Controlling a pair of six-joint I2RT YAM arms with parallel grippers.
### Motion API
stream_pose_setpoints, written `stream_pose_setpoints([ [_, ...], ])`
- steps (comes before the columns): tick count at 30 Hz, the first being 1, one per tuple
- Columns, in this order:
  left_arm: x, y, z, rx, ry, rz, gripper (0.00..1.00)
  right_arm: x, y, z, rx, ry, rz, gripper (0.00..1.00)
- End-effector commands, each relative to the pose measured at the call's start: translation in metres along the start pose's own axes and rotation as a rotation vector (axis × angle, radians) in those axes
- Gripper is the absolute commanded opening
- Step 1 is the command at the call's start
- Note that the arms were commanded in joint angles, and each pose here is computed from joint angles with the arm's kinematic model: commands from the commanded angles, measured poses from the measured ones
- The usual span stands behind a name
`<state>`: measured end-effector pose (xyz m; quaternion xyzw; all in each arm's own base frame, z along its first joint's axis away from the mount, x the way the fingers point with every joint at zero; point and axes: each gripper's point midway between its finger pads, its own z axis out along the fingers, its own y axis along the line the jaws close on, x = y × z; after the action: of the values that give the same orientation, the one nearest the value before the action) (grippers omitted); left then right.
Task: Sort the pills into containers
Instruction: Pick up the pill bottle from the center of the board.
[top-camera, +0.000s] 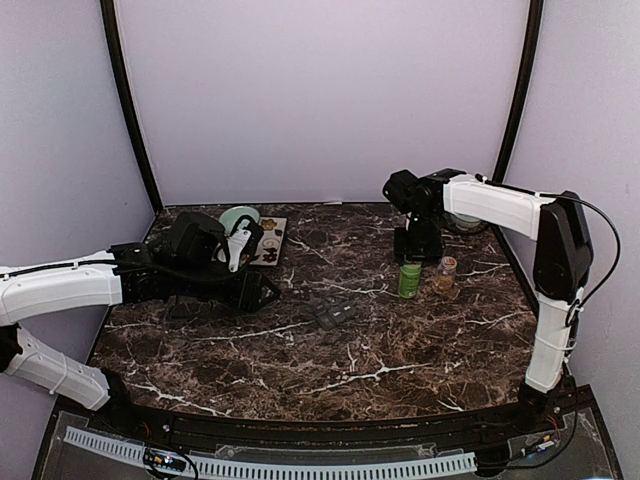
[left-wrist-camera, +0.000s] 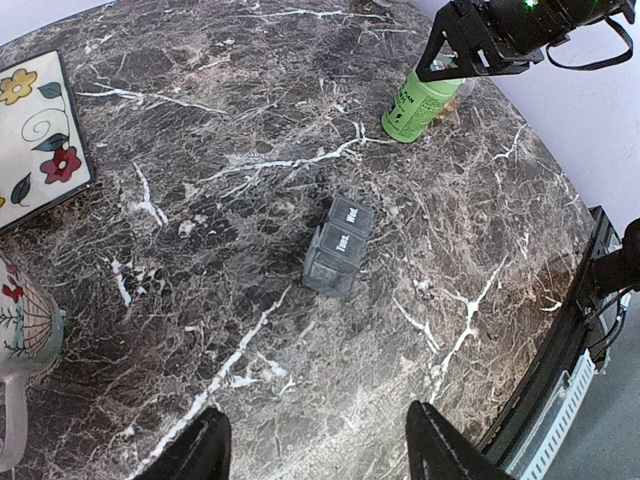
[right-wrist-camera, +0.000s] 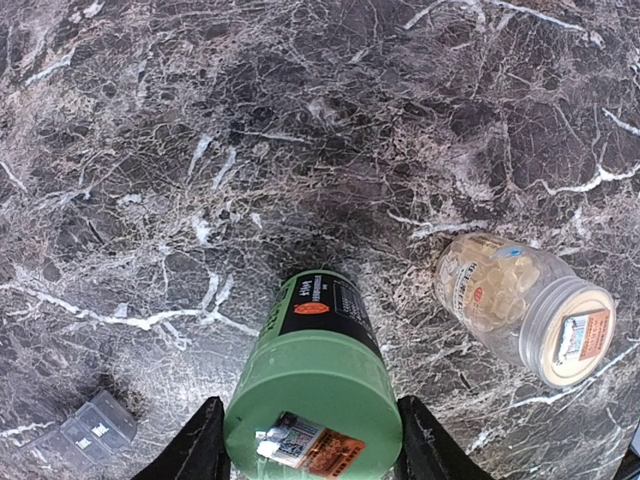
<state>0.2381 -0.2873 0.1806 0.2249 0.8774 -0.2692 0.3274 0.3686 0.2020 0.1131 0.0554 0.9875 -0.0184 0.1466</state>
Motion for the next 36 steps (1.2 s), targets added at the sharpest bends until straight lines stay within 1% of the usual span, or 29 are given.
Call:
stream_pose_setpoints([
  [1, -0.005, -0.002, -0.005, 0.016, -0.023, -0.009, 0.63, 0.005, -0.004, 0.012, 0.019, 0.026, -0.009, 0.24],
  [4, -0.005, -0.002, -0.005, 0.018, -0.024, -0.01, 0.63, 0.007, -0.005, 0.013, 0.019, 0.031, -0.011, 0.09],
  [7, -0.007, -0.003, -0.006, 0.02, -0.027, -0.011, 0.63, 0.007, -0.005, 0.009, 0.008, 0.022, -0.011, 0.0],
  [12, -0.01, -0.004, -0.009, 0.02, -0.028, -0.015, 0.65, 0.005, -0.003, -0.001, -0.034, -0.006, -0.007, 0.0],
  [17, -0.014, -0.006, -0.011, 0.019, -0.03, -0.021, 0.7, 0.004, 0.003, -0.014, -0.087, -0.033, -0.004, 0.0],
  [26, -0.025, -0.011, -0.017, 0.033, -0.053, -0.032, 0.78, 0.008, 0.038, -0.051, -0.242, -0.092, -0.032, 0.0],
  [30, -0.033, -0.017, -0.019, 0.071, -0.063, -0.042, 0.8, 0.01, 0.064, -0.079, -0.357, -0.131, -0.039, 0.0],
  [36, -0.046, -0.028, -0.025, 0.158, -0.073, -0.067, 0.82, 0.015, 0.101, -0.131, -0.59, -0.197, -0.039, 0.0],
])
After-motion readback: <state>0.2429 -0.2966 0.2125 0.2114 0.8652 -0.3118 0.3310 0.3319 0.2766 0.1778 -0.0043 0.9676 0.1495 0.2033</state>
